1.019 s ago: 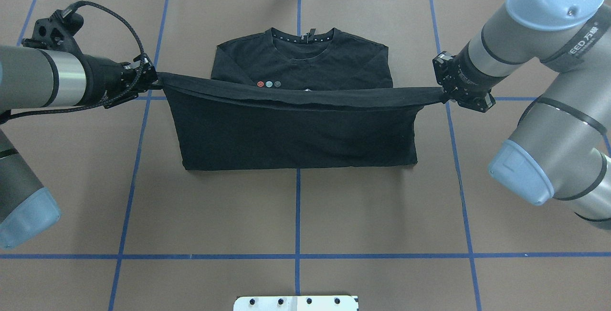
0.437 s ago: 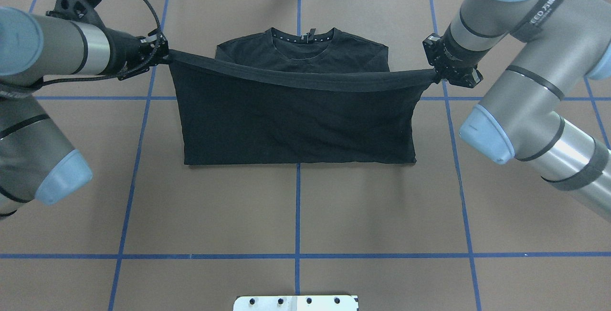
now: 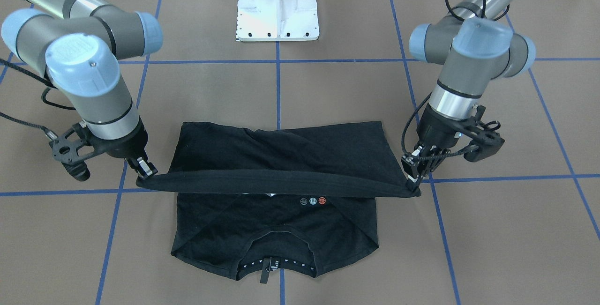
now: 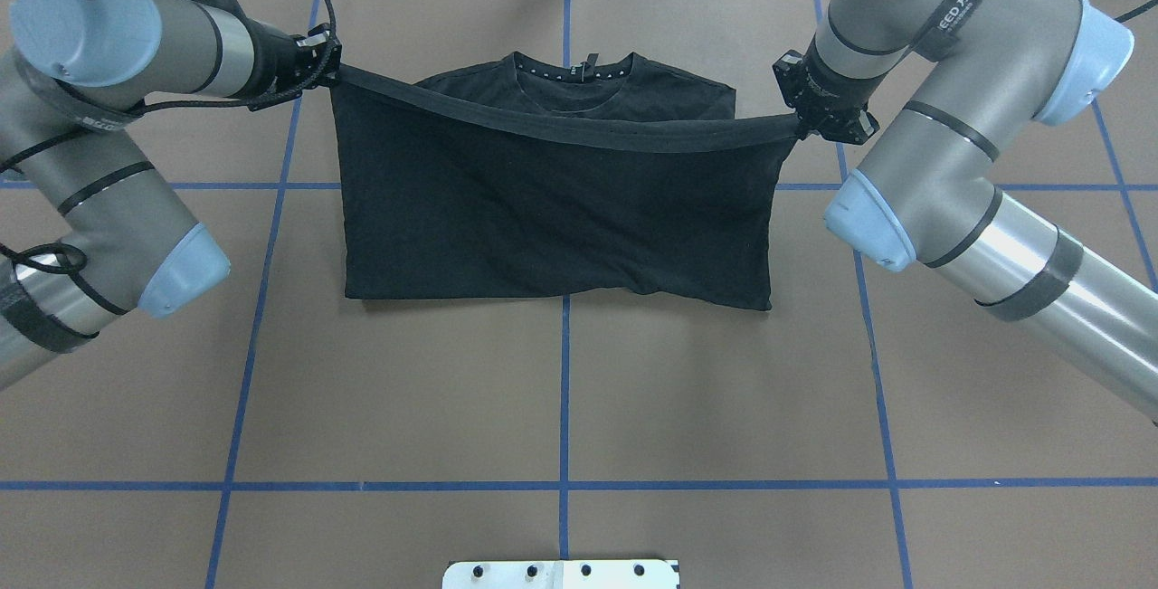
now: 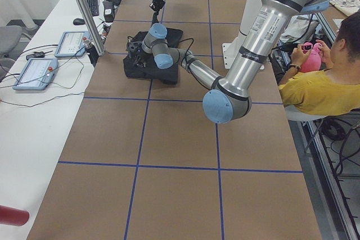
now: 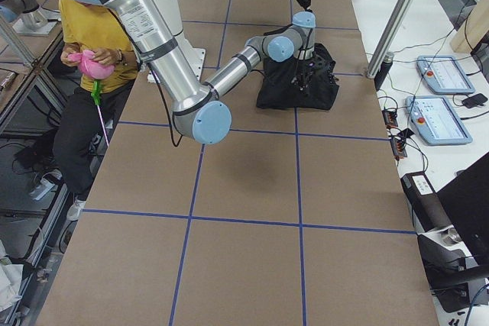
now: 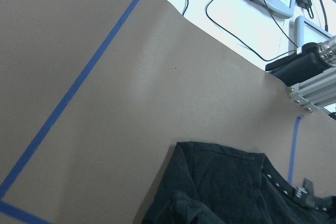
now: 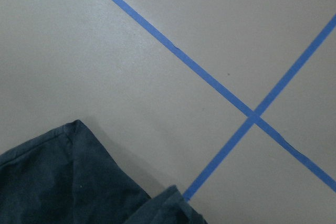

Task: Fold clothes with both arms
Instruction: 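Lift both hem corners and fold them toward the collar with both grippers, then release the hem corners near the collar with both grippers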

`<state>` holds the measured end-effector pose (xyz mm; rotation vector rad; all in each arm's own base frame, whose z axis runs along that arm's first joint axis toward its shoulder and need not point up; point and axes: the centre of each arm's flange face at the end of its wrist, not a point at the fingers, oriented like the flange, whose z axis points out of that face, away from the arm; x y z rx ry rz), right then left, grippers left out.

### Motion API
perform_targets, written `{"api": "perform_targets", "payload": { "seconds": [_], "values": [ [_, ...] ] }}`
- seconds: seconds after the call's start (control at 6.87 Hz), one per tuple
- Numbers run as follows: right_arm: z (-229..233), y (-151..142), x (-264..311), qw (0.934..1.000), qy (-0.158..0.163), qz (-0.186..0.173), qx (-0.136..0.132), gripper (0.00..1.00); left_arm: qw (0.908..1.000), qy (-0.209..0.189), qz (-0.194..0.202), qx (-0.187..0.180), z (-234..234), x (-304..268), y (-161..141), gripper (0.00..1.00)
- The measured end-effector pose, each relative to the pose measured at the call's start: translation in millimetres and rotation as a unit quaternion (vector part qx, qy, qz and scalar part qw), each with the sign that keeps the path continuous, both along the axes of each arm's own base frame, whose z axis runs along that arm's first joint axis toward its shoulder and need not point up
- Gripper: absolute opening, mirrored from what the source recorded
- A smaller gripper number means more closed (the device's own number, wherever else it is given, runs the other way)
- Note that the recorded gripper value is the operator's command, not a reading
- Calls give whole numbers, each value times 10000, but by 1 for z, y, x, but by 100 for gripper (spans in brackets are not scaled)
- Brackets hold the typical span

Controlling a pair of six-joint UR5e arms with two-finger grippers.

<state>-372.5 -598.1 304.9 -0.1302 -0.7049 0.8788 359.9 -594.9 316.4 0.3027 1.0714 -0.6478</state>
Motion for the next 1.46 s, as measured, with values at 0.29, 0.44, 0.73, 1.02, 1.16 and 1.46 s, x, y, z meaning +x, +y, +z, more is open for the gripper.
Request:
{"api": "perform_targets", "payload": {
  "seconds": [0.29,0.44,0.73,1.02,1.16,1.46],
  "values": [
    [1,-26,-21,10000,34,37,72,0,10000,-48,-40,0,16,9,-13,0],
    [-2,-38,-31,9999,109,59,65,0,9999,-64,-85,20,20,12,-18,0],
    [-1,-57,-42,9994,279,165,148,0,9998,-72,-162,70,29,19,-29,9],
    [13,-70,-49,9989,291,229,278,100,9994,-137,-314,111,55,27,-44,66],
    [11,-80,-55,9983,322,302,392,100,9988,-153,-421,172,66,30,-53,86],
    [-6,-96,-64,9969,289,402,611,100,9980,-131,-545,275,70,30,-62,94]
  ]
}}
